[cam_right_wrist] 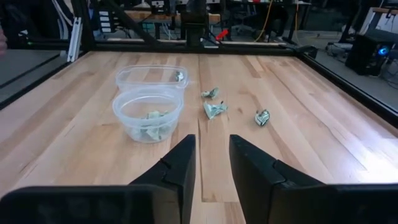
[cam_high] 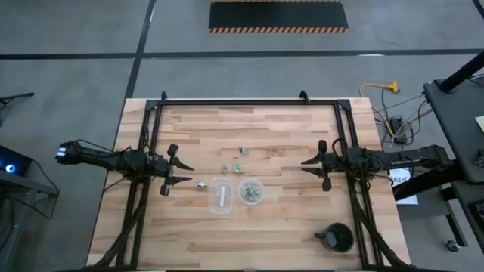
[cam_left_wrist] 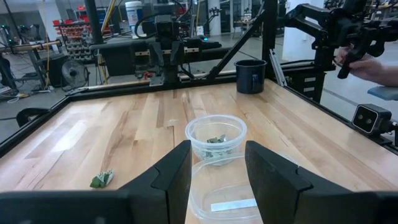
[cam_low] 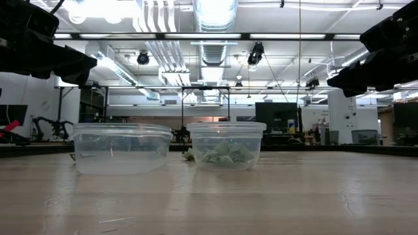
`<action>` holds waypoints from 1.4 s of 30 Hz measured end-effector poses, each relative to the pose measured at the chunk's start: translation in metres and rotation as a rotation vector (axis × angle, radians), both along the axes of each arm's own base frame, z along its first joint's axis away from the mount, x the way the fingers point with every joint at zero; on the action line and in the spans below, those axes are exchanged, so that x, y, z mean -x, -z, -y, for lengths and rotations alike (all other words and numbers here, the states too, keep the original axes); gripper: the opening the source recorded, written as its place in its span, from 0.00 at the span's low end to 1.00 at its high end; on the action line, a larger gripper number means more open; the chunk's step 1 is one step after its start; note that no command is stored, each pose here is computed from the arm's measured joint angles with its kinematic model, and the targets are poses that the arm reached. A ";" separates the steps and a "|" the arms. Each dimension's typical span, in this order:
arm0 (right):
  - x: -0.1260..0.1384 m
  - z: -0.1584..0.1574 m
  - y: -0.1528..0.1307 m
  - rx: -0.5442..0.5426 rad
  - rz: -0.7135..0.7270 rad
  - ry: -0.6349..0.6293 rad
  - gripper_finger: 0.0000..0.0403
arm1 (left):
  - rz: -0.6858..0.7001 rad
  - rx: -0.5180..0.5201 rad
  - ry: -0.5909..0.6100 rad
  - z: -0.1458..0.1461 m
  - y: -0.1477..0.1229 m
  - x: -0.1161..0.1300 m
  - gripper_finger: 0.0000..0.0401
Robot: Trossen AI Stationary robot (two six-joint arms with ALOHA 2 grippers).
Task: Pick and place items into bin
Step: Put the stevia packet into the left transparent bin
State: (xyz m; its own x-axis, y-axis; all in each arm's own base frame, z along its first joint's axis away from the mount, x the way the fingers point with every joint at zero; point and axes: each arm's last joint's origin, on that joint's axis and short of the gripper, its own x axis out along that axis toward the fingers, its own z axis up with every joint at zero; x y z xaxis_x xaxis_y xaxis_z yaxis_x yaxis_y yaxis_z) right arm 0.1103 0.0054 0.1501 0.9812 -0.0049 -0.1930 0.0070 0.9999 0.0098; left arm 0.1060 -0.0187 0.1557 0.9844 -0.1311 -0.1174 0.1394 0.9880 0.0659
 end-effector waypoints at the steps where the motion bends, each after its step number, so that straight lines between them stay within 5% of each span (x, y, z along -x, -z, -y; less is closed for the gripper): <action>1: 0.000 0.000 0.000 0.000 0.000 0.000 0.22 | 0.000 0.000 0.000 0.000 0.000 0.000 0.34; 13: 0.000 0.000 0.000 -0.001 0.000 0.000 0.18 | 0.007 0.002 0.000 0.000 -0.001 0.000 0.34; 32: 0.000 0.000 0.000 0.000 0.001 0.000 0.22 | 0.239 0.084 -0.005 0.000 -0.025 -0.001 0.34; 42: 0.000 0.000 0.000 0.001 0.001 0.000 0.20 | 0.109 0.079 0.021 0.004 -0.040 -0.016 0.34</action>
State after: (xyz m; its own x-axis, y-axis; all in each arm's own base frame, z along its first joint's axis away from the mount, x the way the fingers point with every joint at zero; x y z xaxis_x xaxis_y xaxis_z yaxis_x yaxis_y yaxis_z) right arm 0.1103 0.0054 0.1502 0.9813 -0.0053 -0.1923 0.0072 0.9999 0.0092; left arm 0.1223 -0.0226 0.1953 0.9877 -0.1566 0.0017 0.1566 0.9877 0.0037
